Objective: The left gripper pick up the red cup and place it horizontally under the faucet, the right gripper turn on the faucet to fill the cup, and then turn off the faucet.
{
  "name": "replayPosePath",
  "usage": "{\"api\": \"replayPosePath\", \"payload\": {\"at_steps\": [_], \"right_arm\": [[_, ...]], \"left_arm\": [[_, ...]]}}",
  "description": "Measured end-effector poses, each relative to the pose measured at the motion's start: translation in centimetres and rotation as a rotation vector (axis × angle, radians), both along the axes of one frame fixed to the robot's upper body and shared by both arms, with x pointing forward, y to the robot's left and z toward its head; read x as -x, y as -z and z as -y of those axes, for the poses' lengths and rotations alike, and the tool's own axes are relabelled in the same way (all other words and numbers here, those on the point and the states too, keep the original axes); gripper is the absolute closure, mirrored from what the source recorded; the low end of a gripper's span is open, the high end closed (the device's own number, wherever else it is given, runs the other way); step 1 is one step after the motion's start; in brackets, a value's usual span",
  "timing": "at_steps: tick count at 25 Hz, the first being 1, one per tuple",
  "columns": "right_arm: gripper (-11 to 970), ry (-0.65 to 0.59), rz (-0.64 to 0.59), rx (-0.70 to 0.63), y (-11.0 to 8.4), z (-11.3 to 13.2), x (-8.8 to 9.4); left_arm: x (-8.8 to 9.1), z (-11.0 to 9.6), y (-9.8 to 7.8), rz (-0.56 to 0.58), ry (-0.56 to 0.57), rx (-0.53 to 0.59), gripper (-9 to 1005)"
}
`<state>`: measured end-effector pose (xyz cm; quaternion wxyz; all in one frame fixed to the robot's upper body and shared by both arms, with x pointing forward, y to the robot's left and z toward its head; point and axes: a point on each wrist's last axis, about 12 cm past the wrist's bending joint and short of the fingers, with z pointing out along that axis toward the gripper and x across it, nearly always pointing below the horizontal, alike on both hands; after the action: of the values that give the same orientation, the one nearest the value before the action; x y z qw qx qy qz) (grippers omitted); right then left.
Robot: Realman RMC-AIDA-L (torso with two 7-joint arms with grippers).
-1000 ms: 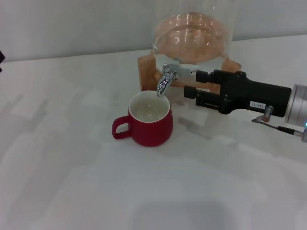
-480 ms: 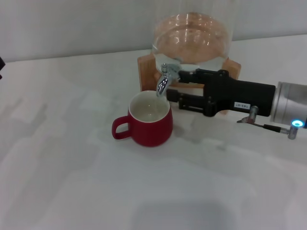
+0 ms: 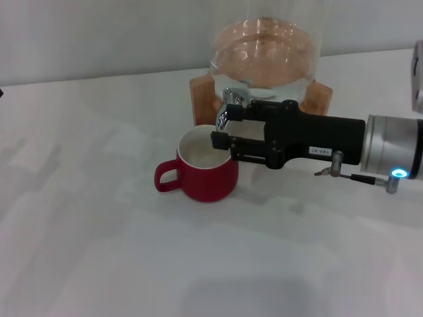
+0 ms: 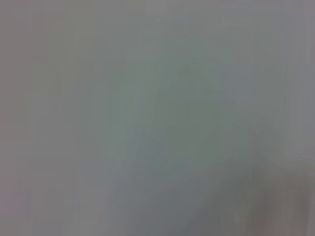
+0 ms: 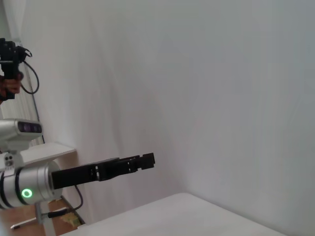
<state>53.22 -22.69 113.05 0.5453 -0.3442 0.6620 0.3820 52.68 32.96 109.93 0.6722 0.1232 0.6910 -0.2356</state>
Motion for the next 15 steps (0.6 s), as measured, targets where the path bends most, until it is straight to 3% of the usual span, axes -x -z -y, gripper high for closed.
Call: {"api": "replayPosePath", "payload": {"at_steps": [9, 15], "right_arm": [[329, 0.112, 0.013, -0.021, -0.3, 3.5, 1.6], [329, 0.167, 0.022, -0.032, -0.6, 5.4, 2.8]], "left_arm": [[0.6, -0.6, 0.0, -0.004, -0.011, -0.017, 206], [1.0, -2.0, -1.3, -0.027, -0.027, -0.002, 206]]}}
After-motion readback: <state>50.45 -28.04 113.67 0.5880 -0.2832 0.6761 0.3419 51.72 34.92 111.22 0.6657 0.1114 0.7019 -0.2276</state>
